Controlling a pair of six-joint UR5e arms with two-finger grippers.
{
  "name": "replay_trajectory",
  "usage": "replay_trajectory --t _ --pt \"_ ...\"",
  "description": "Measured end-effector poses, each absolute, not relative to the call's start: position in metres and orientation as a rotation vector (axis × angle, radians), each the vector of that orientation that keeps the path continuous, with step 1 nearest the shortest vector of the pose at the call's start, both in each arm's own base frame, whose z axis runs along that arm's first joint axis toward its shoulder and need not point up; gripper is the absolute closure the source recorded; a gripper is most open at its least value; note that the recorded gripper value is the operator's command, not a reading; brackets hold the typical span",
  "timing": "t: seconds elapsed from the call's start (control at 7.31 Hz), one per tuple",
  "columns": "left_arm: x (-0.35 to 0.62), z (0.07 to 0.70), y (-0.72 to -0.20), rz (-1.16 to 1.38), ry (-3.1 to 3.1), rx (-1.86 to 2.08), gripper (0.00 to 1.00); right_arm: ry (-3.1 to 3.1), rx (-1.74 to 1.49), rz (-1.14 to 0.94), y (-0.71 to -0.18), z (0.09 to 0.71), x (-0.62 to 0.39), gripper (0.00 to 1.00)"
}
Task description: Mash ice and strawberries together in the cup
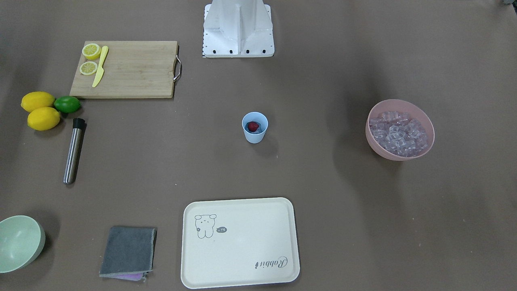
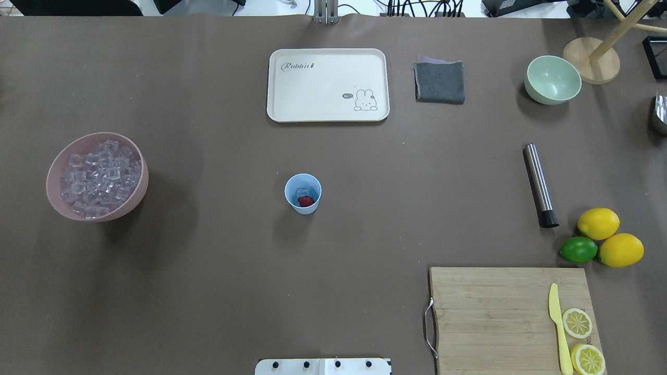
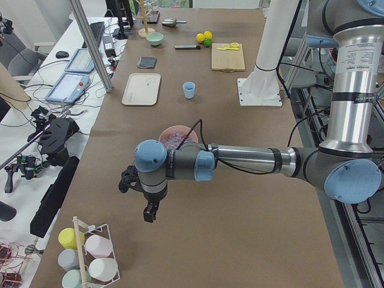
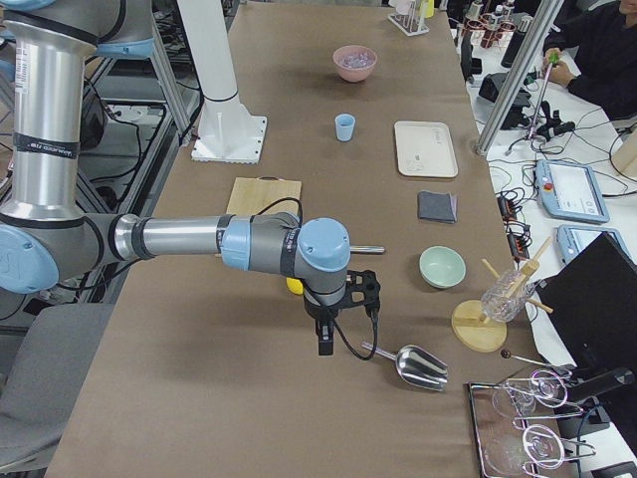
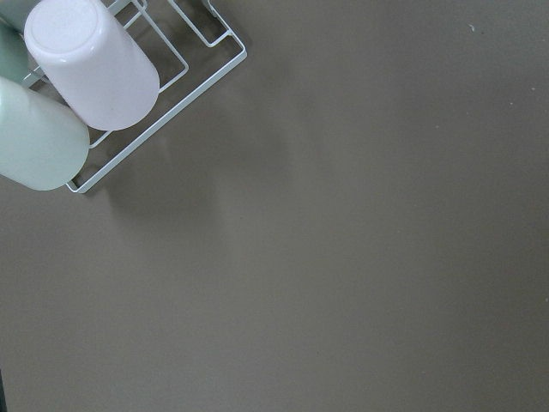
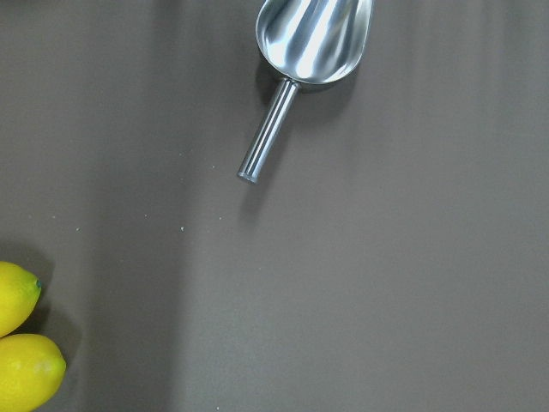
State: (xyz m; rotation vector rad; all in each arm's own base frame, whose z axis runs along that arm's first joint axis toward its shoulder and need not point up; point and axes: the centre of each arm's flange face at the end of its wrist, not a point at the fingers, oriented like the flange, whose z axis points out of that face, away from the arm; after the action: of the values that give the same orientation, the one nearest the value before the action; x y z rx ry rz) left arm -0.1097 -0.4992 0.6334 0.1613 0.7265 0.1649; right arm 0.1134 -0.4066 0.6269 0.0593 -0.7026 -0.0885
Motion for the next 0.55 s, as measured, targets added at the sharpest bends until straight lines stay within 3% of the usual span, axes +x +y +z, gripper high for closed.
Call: replay_trajectory --t 0.55 --pt "-0.1094 0.6287 -0.5004 0.169 0.726 0.171 0.02 -0.701 0.059 -0.087 -0.4059 0.628 0.1136 0.0"
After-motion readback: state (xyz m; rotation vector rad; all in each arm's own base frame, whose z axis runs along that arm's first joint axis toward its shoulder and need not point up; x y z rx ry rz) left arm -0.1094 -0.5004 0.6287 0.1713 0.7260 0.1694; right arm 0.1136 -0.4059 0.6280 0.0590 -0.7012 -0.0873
